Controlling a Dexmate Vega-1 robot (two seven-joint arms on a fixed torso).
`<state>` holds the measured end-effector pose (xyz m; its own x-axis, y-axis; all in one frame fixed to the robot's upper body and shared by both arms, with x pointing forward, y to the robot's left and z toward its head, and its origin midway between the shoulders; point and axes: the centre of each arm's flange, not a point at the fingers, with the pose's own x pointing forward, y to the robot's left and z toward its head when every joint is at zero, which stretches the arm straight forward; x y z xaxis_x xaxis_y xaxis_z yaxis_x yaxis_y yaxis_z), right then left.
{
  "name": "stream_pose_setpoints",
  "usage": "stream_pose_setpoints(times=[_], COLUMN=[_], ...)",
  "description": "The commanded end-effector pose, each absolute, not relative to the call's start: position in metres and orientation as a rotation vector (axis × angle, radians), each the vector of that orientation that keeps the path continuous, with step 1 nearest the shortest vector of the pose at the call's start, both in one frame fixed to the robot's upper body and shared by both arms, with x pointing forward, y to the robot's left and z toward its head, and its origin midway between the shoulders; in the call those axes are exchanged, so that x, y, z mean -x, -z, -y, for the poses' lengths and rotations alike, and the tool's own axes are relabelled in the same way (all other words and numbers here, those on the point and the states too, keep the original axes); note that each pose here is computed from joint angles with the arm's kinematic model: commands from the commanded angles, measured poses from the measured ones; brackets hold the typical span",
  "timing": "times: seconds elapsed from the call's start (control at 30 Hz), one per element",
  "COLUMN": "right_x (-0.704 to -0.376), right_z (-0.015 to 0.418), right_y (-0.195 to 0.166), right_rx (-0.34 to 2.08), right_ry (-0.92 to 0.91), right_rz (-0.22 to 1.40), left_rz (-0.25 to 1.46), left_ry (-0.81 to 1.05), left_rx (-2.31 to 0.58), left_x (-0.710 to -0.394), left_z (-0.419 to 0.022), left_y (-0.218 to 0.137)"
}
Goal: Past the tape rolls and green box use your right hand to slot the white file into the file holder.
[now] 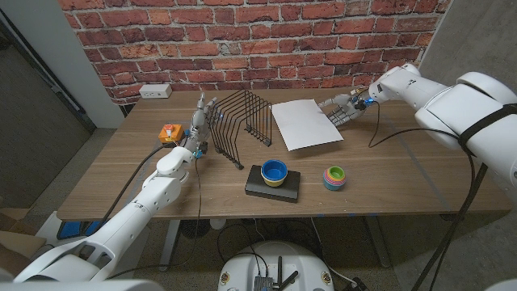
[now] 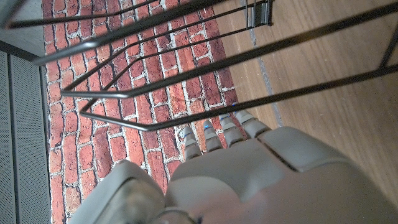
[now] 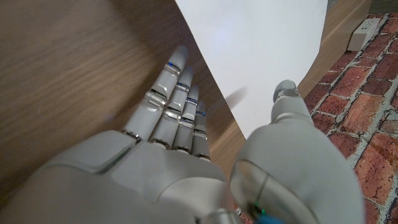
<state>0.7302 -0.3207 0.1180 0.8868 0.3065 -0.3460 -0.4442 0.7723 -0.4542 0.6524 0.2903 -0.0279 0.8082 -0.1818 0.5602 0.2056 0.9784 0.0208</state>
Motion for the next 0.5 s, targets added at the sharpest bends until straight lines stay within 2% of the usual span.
stream_pose_setpoints(times=[0.03, 0.5], right_x=[-0.7328, -0.734], right_z=[0.3113, 0.3032], right_y=[-0.1181, -0.1188], right_rx=[0.555, 0.556], right_ry=[-0.397, -0.394], right_rz=[-0.263, -0.266], left_rz=[0.595, 0.595], left_ry=[0.207, 0.207], left_rx=[0.041, 0.041], left_x=[-0.6523, -0.6524], left_z=[-0.2903, -0.2904], left_y=[0.0277, 0.0278])
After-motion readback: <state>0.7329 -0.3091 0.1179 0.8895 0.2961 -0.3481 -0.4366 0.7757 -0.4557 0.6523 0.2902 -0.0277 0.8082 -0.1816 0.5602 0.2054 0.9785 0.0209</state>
